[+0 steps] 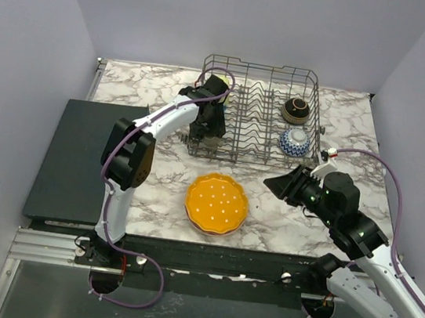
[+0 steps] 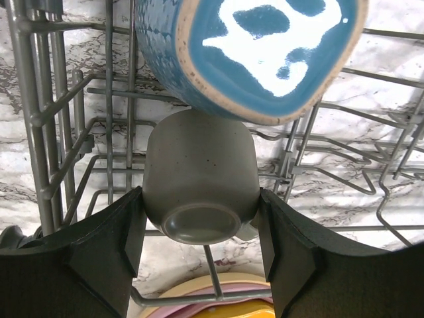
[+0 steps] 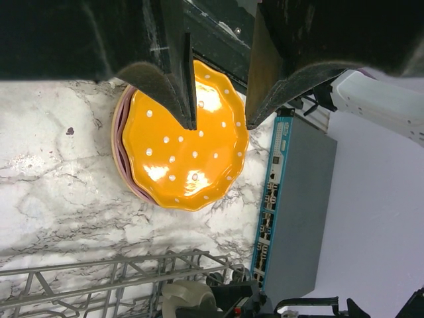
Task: Load the mixed dishes into the dish rack
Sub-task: Turn the cup upside down in the dish rack.
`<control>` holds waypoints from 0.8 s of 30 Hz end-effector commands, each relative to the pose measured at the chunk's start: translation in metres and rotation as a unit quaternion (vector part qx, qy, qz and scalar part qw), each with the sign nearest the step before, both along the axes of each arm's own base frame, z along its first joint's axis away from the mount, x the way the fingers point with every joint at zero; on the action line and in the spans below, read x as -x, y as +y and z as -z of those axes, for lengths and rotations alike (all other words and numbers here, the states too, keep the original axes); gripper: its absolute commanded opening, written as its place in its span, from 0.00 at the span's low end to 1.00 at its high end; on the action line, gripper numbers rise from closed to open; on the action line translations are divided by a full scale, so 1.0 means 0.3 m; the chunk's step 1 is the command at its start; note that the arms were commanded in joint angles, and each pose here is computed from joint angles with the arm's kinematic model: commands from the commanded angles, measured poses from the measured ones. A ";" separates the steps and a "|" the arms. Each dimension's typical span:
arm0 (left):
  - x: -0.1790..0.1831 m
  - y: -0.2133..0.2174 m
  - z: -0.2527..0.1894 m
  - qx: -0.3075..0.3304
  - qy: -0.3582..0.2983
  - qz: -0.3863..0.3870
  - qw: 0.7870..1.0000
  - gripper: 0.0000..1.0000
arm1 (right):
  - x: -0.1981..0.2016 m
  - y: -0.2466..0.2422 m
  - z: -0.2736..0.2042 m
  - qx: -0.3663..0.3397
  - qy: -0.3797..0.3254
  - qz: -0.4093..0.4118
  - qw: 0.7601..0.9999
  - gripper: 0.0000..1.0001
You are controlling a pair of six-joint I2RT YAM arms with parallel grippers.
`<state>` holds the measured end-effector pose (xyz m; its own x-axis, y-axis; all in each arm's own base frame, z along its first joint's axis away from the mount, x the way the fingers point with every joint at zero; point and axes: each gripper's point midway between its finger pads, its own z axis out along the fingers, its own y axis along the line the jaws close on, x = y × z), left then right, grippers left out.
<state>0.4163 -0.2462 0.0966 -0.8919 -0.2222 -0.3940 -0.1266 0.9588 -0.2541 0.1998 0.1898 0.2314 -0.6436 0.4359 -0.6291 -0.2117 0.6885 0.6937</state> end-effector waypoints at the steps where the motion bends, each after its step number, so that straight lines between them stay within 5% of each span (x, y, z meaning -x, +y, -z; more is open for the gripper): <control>1: -0.026 0.008 0.001 -0.018 -0.003 0.005 1.000 0.00 | 0.000 -0.013 0.034 0.013 0.005 0.004 1.000 0.41; 15: -0.041 0.029 0.034 -0.033 0.006 0.002 0.999 0.34 | -0.004 -0.010 0.036 0.017 0.005 0.003 1.000 0.47; 24: -0.047 0.030 0.014 -0.036 0.001 0.006 0.999 0.46 | -0.010 -0.003 0.026 0.019 0.004 0.000 1.000 0.48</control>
<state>0.4175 -0.2406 0.0844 -0.9112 -0.1852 -0.3680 -0.1188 0.9734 -0.1957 0.2011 0.1904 0.2246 -0.6527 0.4227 -0.6288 -0.2052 0.7003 0.6837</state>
